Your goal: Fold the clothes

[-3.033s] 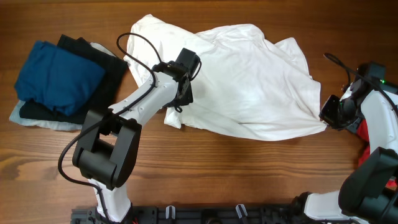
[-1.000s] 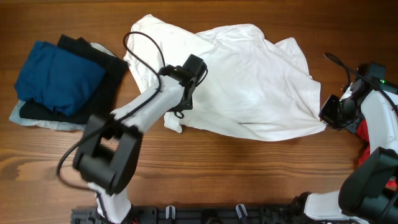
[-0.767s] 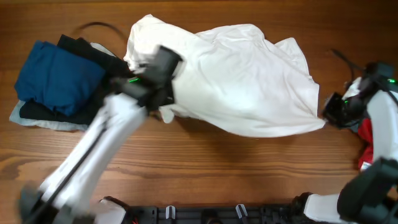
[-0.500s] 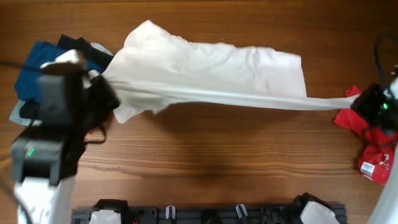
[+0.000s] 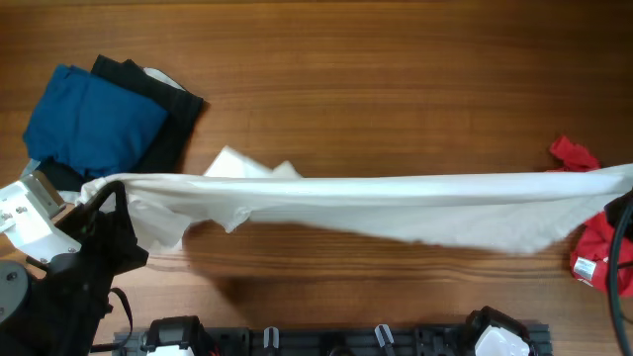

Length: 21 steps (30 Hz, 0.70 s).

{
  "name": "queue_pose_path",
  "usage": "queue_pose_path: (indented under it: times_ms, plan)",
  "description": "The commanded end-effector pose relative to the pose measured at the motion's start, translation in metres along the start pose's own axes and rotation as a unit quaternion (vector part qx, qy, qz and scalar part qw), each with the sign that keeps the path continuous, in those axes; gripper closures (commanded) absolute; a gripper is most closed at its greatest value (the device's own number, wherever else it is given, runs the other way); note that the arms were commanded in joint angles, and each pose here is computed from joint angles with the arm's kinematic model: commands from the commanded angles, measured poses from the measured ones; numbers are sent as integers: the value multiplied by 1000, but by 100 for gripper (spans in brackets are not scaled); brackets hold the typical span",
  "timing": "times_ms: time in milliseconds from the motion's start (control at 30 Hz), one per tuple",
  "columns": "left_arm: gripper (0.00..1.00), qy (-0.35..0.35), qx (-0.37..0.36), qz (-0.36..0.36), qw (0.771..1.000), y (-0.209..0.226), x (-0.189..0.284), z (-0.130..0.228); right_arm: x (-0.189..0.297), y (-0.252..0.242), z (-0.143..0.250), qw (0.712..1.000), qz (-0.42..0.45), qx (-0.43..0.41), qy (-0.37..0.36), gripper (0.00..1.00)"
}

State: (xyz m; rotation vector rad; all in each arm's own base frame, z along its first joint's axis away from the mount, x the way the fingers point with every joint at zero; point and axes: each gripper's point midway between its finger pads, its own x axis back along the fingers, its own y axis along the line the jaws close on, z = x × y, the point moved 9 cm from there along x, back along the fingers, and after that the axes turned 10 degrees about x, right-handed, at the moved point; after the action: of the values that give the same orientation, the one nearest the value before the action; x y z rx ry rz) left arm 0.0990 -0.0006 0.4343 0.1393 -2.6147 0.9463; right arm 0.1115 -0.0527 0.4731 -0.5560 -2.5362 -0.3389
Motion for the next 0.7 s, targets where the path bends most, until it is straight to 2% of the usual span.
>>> queue_pose_path:
  times_ms: [0, 167, 233, 300, 367, 433, 500, 600, 667]
  plan:
    - [96, 68, -1, 1, 998, -6, -44, -5, -63, -7, -15, 997, 9, 5, 79, 96]
    - [96, 183, 23, -18, 983, -4, -157, -6, -175, -5, -17, 977, -36, 17, 210, 96]
    - [96, 230, 31, -2, 973, -4, -207, 3, -221, 2, -10, 967, -50, 33, 249, 96]
    - [96, 272, 31, 33, 961, -5, -278, 23, -278, 17, 4, 953, -72, 46, 289, 96]
    - [96, 287, 29, 59, 956, -6, -323, 38, -318, 31, 17, 946, -88, 54, 307, 96]
    - [96, 285, 49, 62, 955, -8, -357, 40, -339, 44, 17, 948, -109, 53, 293, 96]
    - [96, 263, 55, 87, 959, -24, -373, 21, -338, 53, -10, 965, -113, 32, 236, 96]
    - [96, 190, 31, 145, 970, -64, -361, -33, -293, 59, -78, 987, -112, 6, 118, 96]
    - [96, 99, 7, 194, 976, -101, -323, -95, -244, 54, -126, 997, -74, -6, 14, 96]
